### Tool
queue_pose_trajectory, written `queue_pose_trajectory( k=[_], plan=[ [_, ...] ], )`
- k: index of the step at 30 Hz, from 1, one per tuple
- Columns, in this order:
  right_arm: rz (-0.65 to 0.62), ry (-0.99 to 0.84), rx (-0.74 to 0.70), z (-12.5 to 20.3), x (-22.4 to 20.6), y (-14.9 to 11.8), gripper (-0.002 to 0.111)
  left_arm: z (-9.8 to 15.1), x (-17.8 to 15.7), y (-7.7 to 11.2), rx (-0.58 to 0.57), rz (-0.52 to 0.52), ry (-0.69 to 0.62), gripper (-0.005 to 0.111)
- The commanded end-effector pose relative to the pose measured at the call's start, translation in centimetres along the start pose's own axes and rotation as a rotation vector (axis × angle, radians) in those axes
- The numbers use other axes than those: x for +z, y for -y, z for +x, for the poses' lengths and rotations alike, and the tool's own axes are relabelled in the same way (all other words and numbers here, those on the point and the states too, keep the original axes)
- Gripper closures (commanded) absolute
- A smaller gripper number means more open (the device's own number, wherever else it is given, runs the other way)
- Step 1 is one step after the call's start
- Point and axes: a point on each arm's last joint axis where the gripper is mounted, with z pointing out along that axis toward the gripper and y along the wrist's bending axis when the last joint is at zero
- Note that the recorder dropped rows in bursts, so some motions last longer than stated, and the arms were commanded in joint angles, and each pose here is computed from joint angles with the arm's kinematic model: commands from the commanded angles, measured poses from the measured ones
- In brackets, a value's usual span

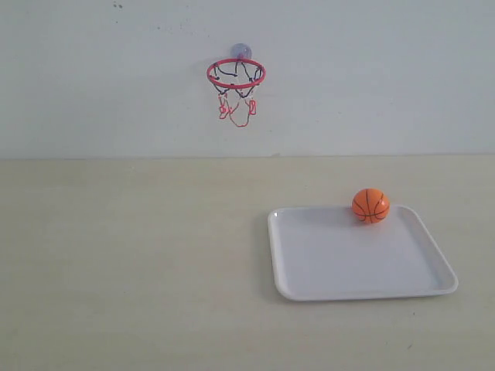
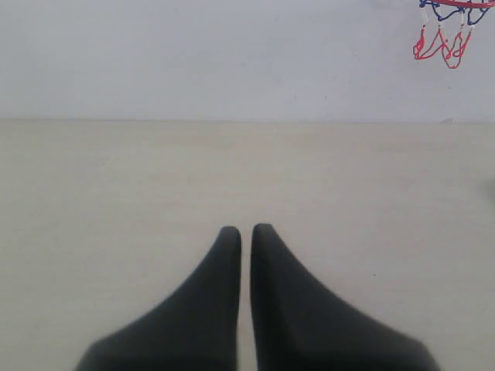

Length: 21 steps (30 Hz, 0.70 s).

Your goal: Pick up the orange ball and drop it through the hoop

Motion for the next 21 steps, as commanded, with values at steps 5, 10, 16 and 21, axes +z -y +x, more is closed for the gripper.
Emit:
queue_pose_trajectory(
  k=[5, 10, 16, 21],
  plan=[
    [0.008, 0.372, -0.013, -3.3, -0.7, 0.0, 0.109, 0.0, 0.0, 0.0, -0.005, -0.001, 0.004, 0.103],
    [0.008, 0.579, -0.014, -5.0, -1.5, 0.0, 0.109, 0.0, 0.0, 0.0, -0.005, -0.001, 0.004, 0.103],
    [-0.026, 0.843, 0.1, -7.7, -3.4, 0.1, 0.109, 0.0, 0.0, 0.0, -0.005, -0.001, 0.004, 0.103],
    [0.013, 0.734, -0.007, -12.3, -3.7, -0.2, 0.109, 0.0, 0.0, 0.0, -0.005, -0.001, 0.004, 0.103]
  ],
)
